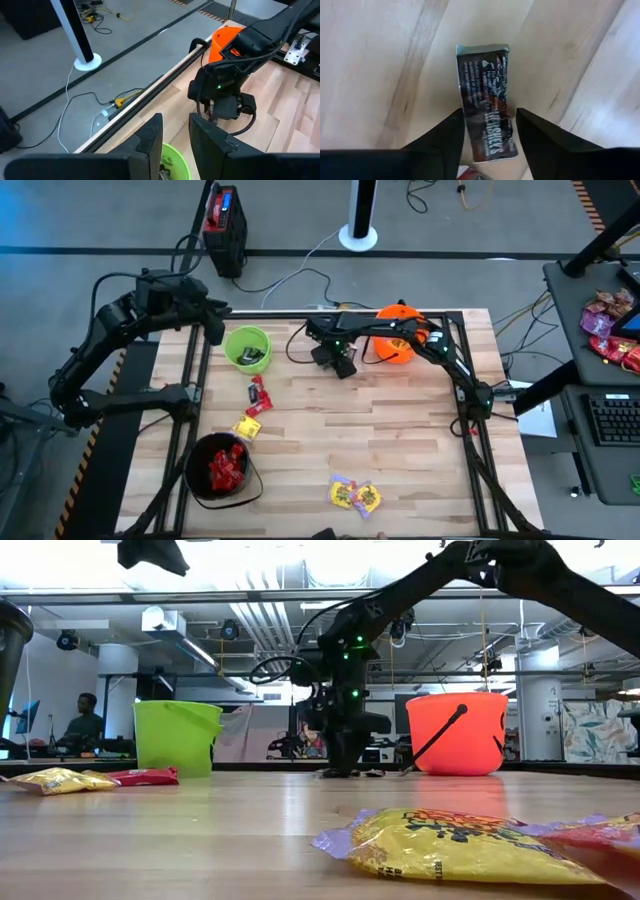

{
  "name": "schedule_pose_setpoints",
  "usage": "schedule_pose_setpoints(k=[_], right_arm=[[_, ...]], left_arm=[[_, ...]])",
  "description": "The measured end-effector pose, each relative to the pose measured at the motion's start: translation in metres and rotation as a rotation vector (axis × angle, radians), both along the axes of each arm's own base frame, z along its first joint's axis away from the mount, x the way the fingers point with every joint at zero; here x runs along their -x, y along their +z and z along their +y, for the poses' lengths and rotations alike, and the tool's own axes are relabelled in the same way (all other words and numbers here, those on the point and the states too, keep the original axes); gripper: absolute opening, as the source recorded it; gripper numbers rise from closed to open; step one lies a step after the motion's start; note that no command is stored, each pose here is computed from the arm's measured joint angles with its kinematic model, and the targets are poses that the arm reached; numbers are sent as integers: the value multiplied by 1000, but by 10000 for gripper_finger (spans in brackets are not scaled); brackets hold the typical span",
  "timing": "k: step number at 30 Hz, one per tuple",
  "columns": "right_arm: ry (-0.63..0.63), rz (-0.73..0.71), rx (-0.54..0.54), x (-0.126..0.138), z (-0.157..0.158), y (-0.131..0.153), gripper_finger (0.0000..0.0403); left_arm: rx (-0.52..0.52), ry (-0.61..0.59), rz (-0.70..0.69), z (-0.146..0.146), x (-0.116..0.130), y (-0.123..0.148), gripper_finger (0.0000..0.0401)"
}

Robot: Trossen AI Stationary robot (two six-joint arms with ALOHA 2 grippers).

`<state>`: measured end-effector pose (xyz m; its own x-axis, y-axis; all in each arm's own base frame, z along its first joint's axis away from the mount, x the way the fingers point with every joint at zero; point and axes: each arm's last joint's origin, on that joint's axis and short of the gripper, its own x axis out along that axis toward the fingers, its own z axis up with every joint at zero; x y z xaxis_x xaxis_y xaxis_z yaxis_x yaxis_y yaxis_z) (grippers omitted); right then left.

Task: Sort candy by brand, put in halloween buckets
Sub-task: Put the brown candy into the green bucket

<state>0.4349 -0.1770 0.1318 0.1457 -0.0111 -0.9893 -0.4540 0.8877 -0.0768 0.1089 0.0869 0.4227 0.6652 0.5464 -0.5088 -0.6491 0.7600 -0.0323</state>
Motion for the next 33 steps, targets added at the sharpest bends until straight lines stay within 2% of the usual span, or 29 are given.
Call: schedule_pose_setpoints(k=[3,8,12,14,18,21,23,26,29,31,33], right_arm=[[-84,-1,-12,-2,5,1,137],[-201,-31,-64,-5,4,2,39],[-252,-23,-87,-4,6,1,24],[-288,-39,-134,-3,5,6,22],[-399,-66,-324,4,3,22,19],[-466,-133,-541,11,-2,48,18],[-468,-195,-699,17,-6,69,18],[-431,-259,-883,24,-9,89,18],[-381,-310,-1034,25,-6,106,18],[-341,-362,-1084,24,-3,121,18],[-312,-411,-1084,19,2,131,18]], left_arm=[[-7,-4,10,0,0,-1,79],[6,-9,38,3,-4,-10,79],[14,-10,48,7,-8,-22,79],[25,-31,46,8,-11,-28,79],[92,-196,40,7,-17,-42,79],[176,-371,-7,4,-22,-55,79],[230,-451,-36,3,-26,-64,79],[282,-501,-75,4,-32,-78,79],[278,-511,-118,7,-40,-88,80],[262,-534,-172,7,-48,-91,84],[236,-542,-241,9,-56,-93,93]])
